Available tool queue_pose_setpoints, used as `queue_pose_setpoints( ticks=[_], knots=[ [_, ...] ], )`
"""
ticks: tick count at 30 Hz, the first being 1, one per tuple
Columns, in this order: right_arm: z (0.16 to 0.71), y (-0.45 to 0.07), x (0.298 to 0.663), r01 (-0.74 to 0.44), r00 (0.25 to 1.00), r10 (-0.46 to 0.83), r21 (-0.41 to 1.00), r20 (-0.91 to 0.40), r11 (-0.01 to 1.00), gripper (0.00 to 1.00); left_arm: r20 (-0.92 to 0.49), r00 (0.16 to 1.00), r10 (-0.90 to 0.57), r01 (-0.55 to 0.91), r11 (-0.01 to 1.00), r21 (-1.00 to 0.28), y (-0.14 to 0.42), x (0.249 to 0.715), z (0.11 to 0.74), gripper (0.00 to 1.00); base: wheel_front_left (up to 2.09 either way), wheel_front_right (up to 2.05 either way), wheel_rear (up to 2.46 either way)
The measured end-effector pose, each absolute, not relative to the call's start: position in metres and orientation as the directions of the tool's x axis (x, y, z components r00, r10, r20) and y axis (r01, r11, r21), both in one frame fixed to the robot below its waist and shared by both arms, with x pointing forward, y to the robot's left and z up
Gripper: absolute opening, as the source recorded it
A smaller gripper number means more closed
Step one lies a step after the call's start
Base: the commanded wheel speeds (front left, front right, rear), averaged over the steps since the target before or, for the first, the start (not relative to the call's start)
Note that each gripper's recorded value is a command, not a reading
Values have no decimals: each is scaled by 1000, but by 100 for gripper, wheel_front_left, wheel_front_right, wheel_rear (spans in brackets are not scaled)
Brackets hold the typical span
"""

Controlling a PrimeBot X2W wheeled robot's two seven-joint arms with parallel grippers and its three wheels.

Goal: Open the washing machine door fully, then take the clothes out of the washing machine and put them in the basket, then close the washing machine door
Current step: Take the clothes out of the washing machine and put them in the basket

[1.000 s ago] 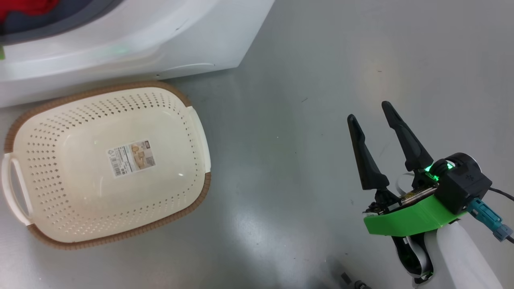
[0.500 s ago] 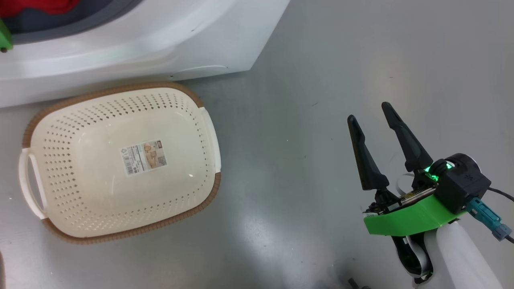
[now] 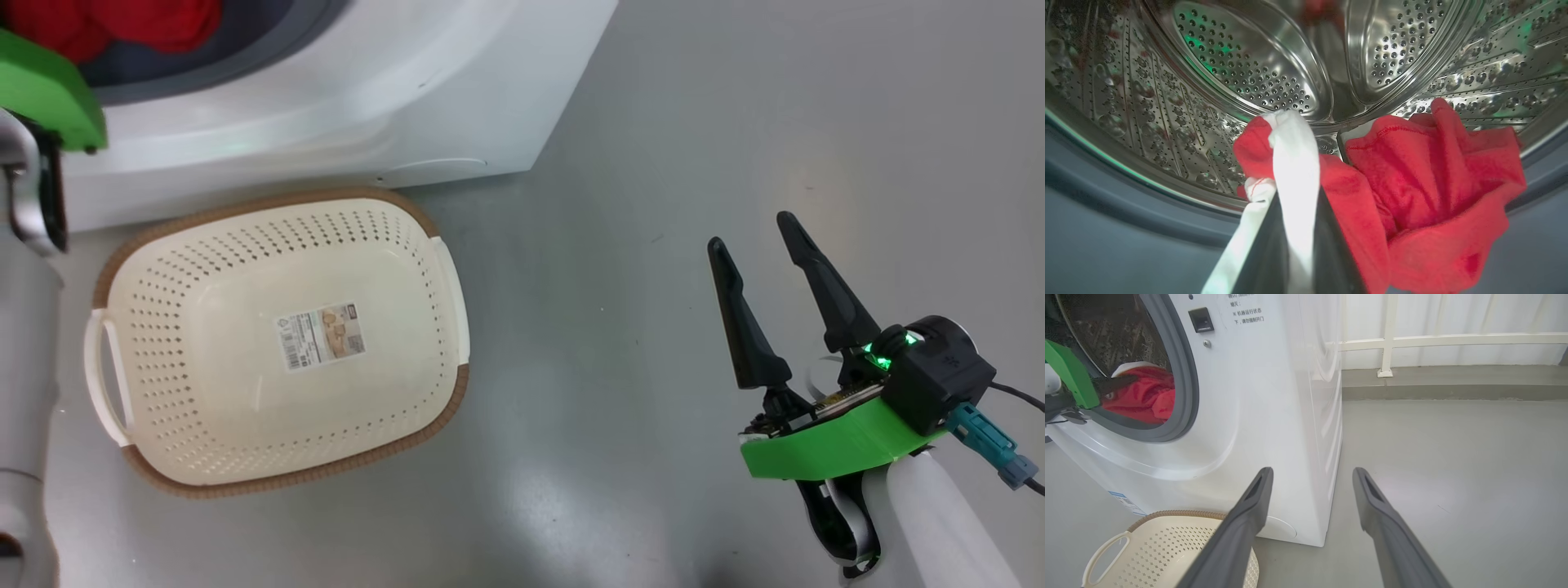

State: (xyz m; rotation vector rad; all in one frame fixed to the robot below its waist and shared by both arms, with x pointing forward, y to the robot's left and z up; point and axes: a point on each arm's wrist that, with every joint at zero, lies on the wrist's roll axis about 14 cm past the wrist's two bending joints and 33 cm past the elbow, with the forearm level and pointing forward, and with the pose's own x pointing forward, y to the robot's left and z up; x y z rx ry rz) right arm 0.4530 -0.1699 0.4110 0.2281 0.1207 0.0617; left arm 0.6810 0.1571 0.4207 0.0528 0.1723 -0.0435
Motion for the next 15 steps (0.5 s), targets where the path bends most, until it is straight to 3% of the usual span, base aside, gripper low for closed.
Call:
queue_pose_setpoints(
  ticks=[15],
  knots=[
    [437,-164,449,-75,995,90,235,-52,969,100,-55,994,-98,99,994,34,148,636,453,0,0,0,0]
  ],
)
